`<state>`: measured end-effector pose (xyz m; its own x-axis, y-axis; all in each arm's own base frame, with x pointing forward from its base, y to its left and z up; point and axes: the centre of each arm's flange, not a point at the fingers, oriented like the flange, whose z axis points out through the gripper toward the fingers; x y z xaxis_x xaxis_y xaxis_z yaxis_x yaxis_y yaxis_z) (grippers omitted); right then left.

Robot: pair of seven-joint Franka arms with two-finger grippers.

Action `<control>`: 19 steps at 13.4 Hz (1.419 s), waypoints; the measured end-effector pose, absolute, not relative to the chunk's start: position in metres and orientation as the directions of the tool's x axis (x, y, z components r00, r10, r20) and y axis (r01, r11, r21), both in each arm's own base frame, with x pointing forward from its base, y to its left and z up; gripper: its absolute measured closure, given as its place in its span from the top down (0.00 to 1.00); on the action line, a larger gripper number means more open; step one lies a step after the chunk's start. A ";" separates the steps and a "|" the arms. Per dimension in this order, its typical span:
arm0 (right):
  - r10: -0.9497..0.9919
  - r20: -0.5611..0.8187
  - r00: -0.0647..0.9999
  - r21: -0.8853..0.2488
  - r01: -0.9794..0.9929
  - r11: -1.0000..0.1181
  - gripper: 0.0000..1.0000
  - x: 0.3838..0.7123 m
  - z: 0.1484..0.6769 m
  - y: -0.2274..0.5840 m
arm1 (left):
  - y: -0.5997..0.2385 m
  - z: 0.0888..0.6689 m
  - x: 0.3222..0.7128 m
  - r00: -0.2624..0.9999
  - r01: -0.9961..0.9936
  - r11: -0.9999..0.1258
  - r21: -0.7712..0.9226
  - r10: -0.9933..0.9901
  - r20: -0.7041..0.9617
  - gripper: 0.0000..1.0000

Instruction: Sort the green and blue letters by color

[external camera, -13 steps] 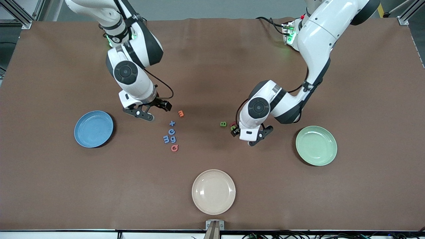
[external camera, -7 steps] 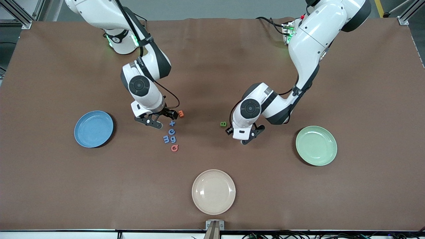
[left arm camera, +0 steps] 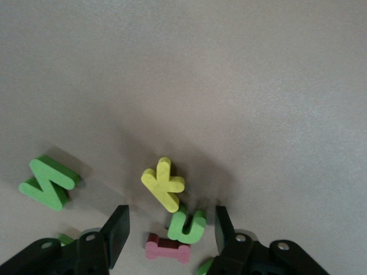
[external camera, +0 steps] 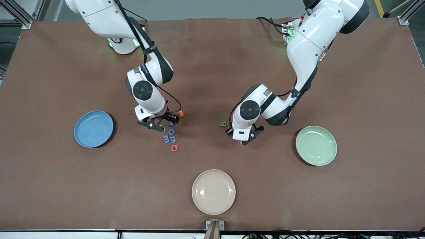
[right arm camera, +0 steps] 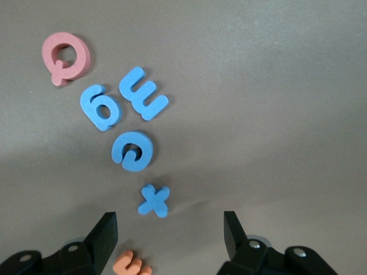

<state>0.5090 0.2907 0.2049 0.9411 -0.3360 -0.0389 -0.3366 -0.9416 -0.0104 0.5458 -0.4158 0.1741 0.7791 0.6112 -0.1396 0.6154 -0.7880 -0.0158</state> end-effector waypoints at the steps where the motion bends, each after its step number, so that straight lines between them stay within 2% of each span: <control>1: -0.336 -0.037 0.941 -0.012 -0.337 -0.941 0.83 0.509 0.202 0.291 | -0.417 0.173 0.545 0.780 0.614 -0.789 -0.013 0.610 -0.140 0.68; 6: -0.341 -0.035 0.940 -0.011 -0.341 -0.940 0.81 0.513 0.196 0.289 | -0.421 0.172 0.543 0.783 0.611 -0.792 -0.008 0.605 -0.140 0.66; 7: -0.341 -0.035 0.939 -0.011 -0.341 -0.940 0.80 0.514 0.195 0.290 | -0.422 0.173 0.543 0.784 0.610 -0.792 -0.004 0.605 -0.140 0.59; 10: -0.341 -0.036 0.939 -0.010 -0.341 -0.940 0.79 0.516 0.191 0.291 | -0.425 0.176 0.544 0.791 0.604 -0.797 0.005 0.598 -0.132 0.26; 15: -0.338 -0.038 0.940 -0.007 -0.339 -0.941 0.77 0.517 0.181 0.294 | -0.427 0.177 0.544 0.803 0.589 -0.808 0.006 0.584 -0.114 0.26; 18: -0.338 -0.040 0.940 -0.005 -0.338 -0.941 0.74 0.518 0.177 0.295 | -0.420 0.191 0.557 0.800 0.597 -0.802 0.019 0.593 -0.093 0.26; 19: -0.337 -0.040 0.941 -0.005 -0.338 -0.941 0.70 0.518 0.177 0.295 | -0.419 0.203 0.561 0.799 0.599 -0.800 0.022 0.596 -0.084 0.26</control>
<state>0.5185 0.2955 0.1775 0.9405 -0.3375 -0.0398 -0.3379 -0.9412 -0.0055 0.5612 -0.4186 0.2031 0.7986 0.5960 -0.0840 0.5995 -0.8001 0.0223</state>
